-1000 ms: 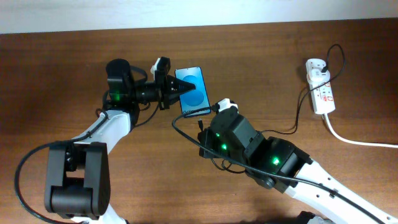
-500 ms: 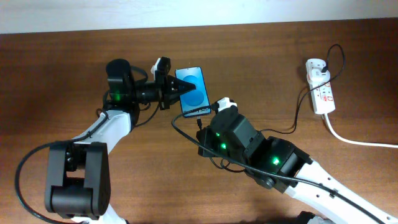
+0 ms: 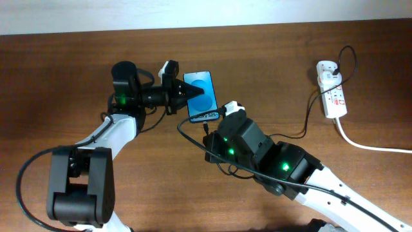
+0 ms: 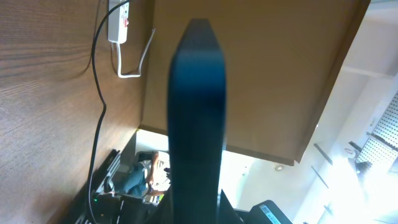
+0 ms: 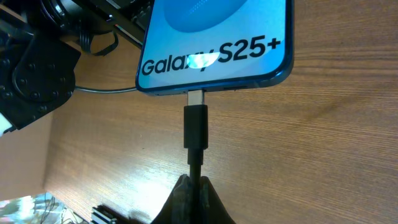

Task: Plug charger to phone and switch on socket
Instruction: 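Carry the cable plug toward the phone's bottom port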

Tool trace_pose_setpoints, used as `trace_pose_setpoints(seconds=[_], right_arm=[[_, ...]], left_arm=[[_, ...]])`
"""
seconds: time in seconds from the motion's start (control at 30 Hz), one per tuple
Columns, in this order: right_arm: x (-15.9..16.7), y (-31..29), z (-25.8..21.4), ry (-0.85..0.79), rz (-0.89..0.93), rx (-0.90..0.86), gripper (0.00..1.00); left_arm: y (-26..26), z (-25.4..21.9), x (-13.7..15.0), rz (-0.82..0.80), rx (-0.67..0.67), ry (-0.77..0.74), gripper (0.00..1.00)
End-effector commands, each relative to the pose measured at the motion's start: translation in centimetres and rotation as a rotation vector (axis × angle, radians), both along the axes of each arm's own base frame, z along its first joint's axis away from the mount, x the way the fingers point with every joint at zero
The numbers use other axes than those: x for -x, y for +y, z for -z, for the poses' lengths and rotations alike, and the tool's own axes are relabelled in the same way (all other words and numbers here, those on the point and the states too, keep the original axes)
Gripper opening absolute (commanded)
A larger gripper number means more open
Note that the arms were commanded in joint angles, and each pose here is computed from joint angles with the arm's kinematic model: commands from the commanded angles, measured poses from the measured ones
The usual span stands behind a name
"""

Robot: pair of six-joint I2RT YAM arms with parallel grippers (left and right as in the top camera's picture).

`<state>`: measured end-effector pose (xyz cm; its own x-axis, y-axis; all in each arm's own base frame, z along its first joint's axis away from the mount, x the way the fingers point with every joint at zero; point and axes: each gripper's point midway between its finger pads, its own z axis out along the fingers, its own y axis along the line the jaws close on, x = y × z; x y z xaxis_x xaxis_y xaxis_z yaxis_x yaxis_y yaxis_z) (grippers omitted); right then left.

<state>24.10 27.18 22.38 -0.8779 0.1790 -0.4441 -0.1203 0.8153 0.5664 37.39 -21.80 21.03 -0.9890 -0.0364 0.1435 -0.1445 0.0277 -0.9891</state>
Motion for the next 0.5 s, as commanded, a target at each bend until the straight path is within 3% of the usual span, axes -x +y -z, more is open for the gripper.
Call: trace_pose_setpoints(seconds=[0.0, 0.37, 0.47], right_arm=[[0.0, 0.2, 0.0, -0.005, -0.006, 0.003, 0.04], [-1.1, 0.3, 0.4, -0.032, 0.024, 0.017, 0.04], [-2.0, 0.2, 0.3, -0.062, 0.05, 0.027, 0.04]], left_arm=[[-0.1, -0.7, 0.5, 0.05, 0.013, -0.012, 0.0], [-0.1, -1.6, 1.2, 0.098, 0.029, -0.103, 0.0], [-0.3, -2.3, 1.4, 0.113, 0.037, -0.191, 0.0]])
